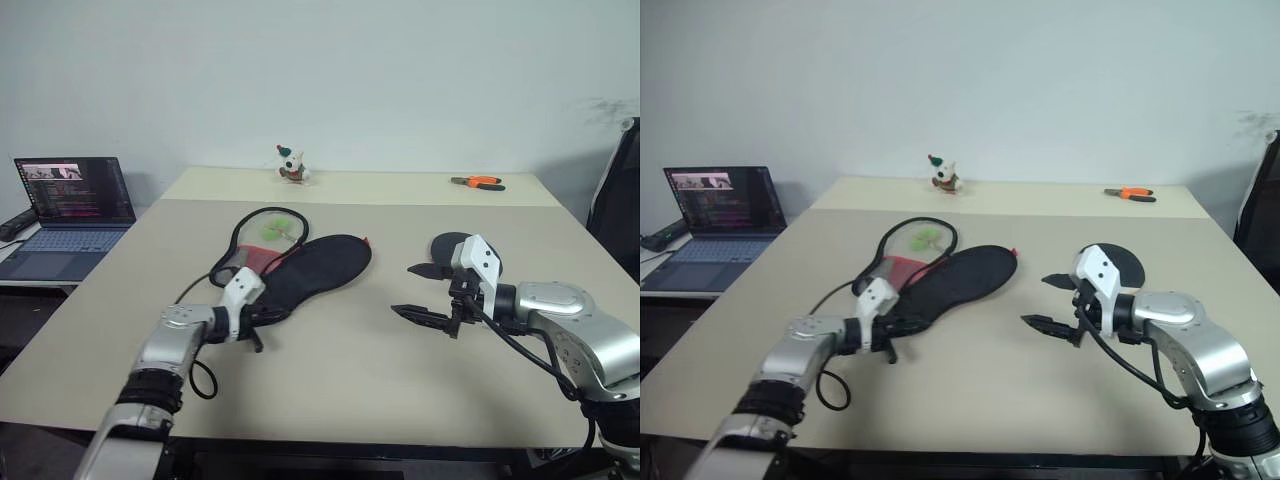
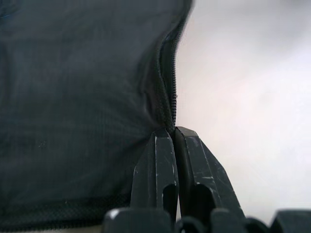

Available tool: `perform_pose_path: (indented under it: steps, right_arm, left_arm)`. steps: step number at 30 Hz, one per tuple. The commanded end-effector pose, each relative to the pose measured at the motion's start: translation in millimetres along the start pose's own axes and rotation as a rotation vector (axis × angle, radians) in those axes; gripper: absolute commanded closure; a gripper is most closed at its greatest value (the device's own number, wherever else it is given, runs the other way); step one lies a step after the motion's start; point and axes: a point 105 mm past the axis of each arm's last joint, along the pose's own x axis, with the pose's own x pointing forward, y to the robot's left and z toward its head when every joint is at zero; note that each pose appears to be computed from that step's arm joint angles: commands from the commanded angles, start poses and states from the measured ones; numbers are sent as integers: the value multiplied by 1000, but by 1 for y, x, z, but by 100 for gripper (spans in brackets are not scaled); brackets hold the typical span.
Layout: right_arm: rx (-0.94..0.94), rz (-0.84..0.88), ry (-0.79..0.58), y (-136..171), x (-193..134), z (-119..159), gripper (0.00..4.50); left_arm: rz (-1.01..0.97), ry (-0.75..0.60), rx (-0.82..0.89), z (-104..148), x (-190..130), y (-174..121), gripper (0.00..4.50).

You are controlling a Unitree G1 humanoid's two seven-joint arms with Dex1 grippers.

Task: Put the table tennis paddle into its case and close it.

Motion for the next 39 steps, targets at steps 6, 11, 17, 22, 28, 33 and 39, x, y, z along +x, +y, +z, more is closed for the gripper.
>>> perform_pose_path:
  steps: [6,11,17,22,28,33,39]
  right_arm:
    - [-16,-17,13,-6,-15,-1,0]
    - [-14,-28,16,-7,-17,-2,0]
    - [8,-35,21,-6,-17,-6,0]
    - [61,-76,50,-12,-10,-18,0]
    - [251,-148,81,-13,16,-30,0]
    - [400,-206,151,-8,45,-47,0]
    - [536,-263,215,-2,81,-66,0]
  left_arm:
    - [-36,-93,-85,41,61,-46,448]
    - [-91,-95,-57,49,65,-59,448]
    - [-82,-75,46,46,37,-56,355]
    - [-73,-114,87,55,5,-56,166]
    - [-91,-178,81,62,-65,-49,132]
    - [-22,-111,96,57,-112,-29,132]
    - [41,-72,104,53,-132,-15,132]
